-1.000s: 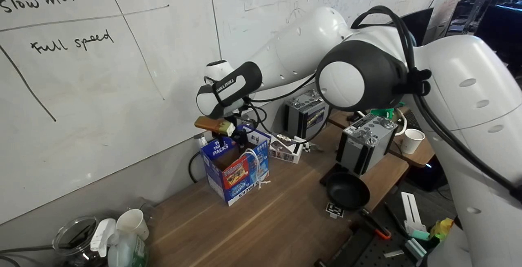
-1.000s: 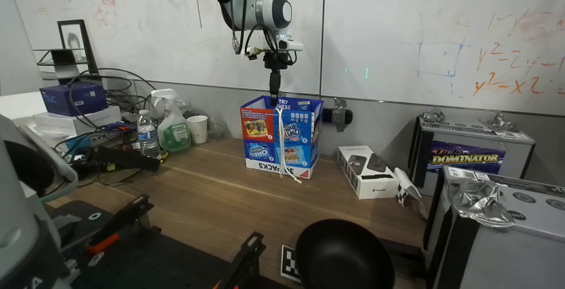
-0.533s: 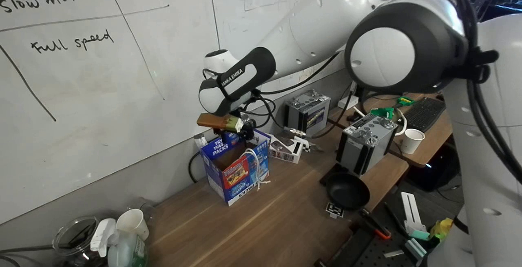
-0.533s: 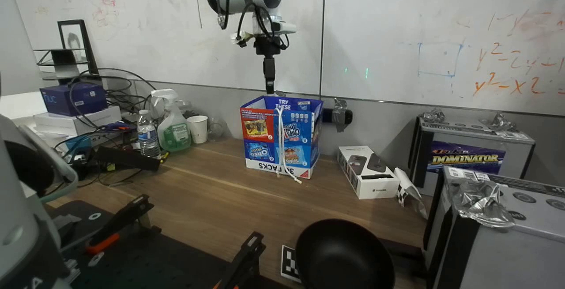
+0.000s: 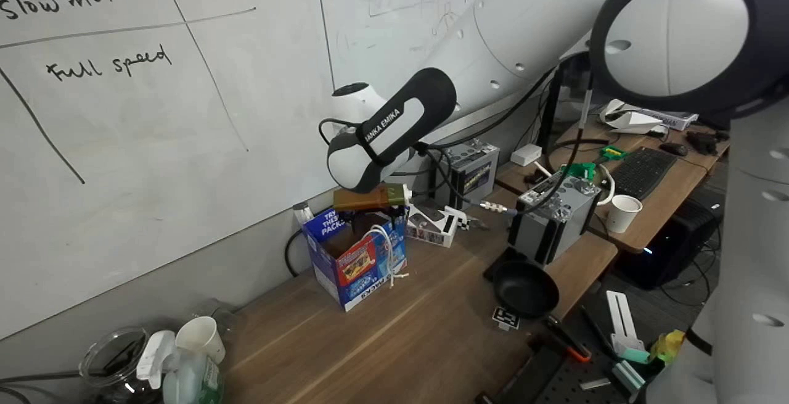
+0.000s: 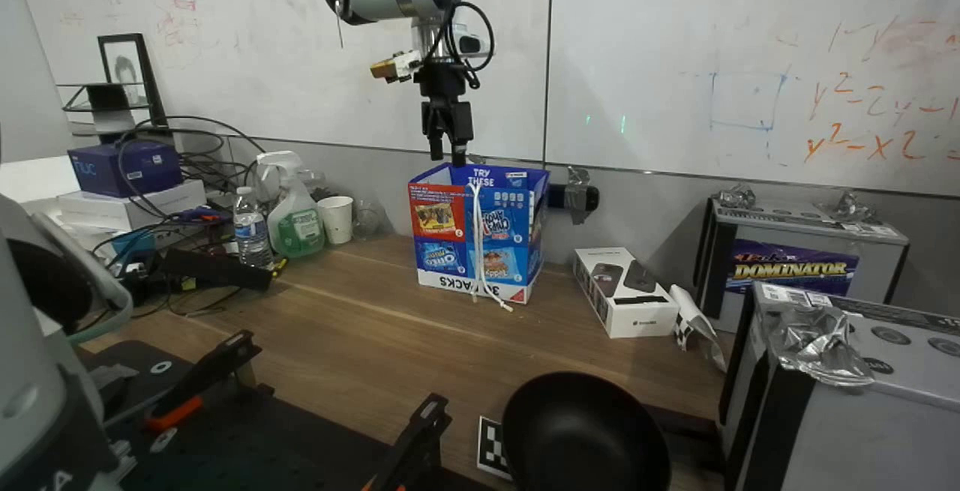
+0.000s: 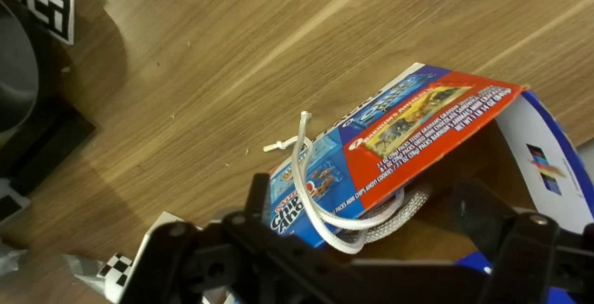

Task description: Pick up the ropes from the table and put them in the box

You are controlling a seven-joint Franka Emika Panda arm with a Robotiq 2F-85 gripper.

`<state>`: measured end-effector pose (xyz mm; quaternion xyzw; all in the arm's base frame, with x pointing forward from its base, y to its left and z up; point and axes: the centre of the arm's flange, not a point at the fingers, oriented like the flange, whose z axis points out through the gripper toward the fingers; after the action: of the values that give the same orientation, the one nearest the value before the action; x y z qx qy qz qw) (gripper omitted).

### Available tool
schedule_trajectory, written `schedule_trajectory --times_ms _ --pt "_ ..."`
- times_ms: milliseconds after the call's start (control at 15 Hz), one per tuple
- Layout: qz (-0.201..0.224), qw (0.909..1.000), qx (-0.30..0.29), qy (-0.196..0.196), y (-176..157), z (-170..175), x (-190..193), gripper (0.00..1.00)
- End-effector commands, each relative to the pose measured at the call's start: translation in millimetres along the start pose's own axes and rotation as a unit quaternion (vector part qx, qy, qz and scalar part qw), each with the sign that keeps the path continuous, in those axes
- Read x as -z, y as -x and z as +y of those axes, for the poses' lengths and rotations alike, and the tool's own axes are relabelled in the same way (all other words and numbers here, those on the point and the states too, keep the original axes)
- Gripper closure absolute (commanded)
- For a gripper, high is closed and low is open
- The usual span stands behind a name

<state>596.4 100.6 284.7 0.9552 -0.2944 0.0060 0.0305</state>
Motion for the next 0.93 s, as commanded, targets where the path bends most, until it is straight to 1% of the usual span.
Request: schedule_trajectory --times_ms 0,133,267,400,667,867 --pt "0.008 0.9950 0.097 -0.023 7 17 -7 0.00" --pt "0.014 0.9885 0.149 -0.027 6 16 -18 0.00" --pt "0.017 0.9791 0.200 -0.031 4 15 -29 0.00" --pt "0.019 0.9725 0.230 -0.035 1 14 -40 0.00" --pt "0.025 0.9684 0.244 -0.046 -5 15 -62 0.00" --pt "0.027 0.9673 0.247 -0.050 -12 17 -76 0.00"
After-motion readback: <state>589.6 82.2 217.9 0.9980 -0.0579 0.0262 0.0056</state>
